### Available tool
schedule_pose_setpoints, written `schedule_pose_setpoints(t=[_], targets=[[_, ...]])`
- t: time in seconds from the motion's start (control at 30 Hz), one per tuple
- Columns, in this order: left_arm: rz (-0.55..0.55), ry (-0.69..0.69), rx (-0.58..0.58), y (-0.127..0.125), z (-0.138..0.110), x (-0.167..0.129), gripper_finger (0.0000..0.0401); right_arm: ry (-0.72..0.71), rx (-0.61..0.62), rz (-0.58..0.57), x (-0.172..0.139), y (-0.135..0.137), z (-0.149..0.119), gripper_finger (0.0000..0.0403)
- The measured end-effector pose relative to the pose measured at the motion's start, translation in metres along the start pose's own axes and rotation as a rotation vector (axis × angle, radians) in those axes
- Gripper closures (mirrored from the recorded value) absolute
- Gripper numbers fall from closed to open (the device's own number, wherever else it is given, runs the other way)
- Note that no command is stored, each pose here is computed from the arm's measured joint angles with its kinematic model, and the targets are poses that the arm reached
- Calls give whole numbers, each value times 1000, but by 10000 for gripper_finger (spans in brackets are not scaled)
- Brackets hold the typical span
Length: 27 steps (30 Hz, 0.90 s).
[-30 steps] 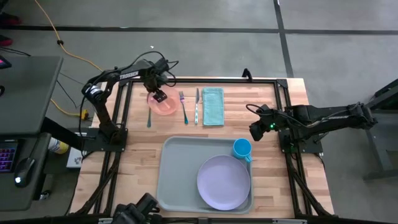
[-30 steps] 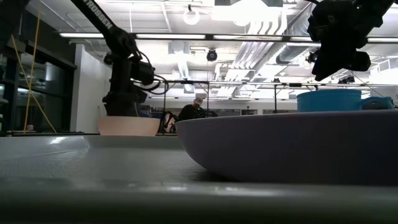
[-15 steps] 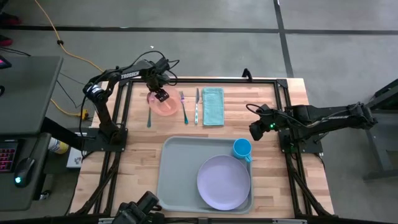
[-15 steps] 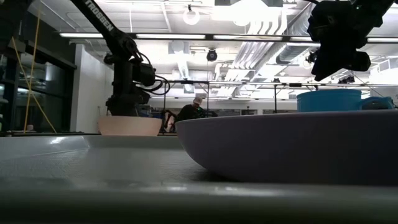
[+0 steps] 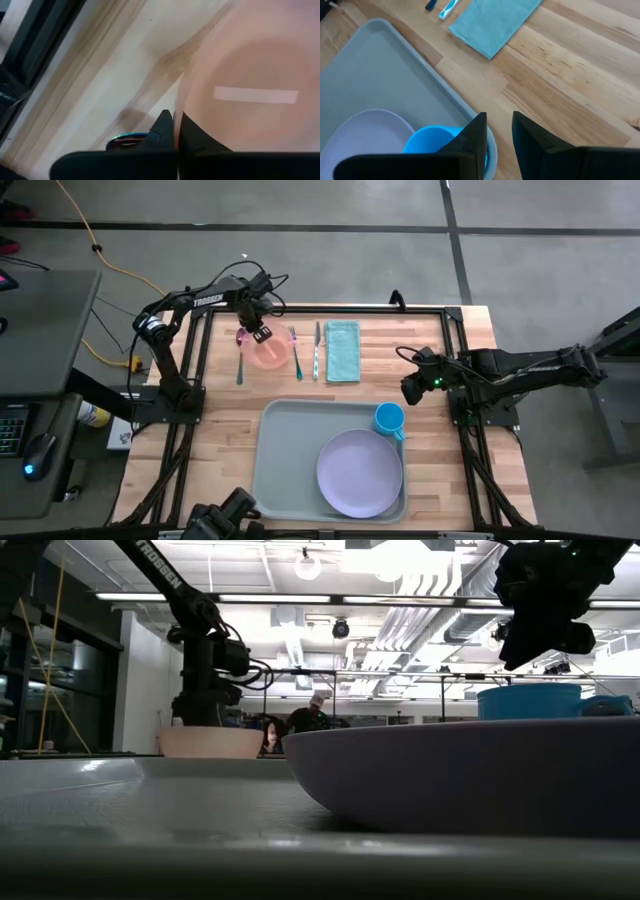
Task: Set up tray
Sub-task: Put the orange bowl on top of the purple plate on the gray tray
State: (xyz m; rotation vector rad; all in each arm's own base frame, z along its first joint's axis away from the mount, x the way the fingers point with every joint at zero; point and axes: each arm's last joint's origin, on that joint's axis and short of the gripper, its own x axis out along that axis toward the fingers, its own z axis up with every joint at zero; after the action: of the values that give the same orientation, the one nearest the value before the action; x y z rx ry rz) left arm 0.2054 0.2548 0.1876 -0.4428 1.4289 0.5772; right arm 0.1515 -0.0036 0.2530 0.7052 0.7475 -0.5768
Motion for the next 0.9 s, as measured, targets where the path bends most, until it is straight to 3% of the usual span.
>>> schedule_pose_setpoints(t=[0.23, 0.53, 0.9], targets=[[-26, -8, 28, -1, -1, -2, 387, -1, -11, -1, 0, 0, 0, 334], [-66, -102, 88, -3, -6, -27, 387, -11, -15, -10, 0, 0, 0, 334], [-267, -292, 132, -12, -17, -68, 387, -24, -30, -20, 0, -1, 1, 334]])
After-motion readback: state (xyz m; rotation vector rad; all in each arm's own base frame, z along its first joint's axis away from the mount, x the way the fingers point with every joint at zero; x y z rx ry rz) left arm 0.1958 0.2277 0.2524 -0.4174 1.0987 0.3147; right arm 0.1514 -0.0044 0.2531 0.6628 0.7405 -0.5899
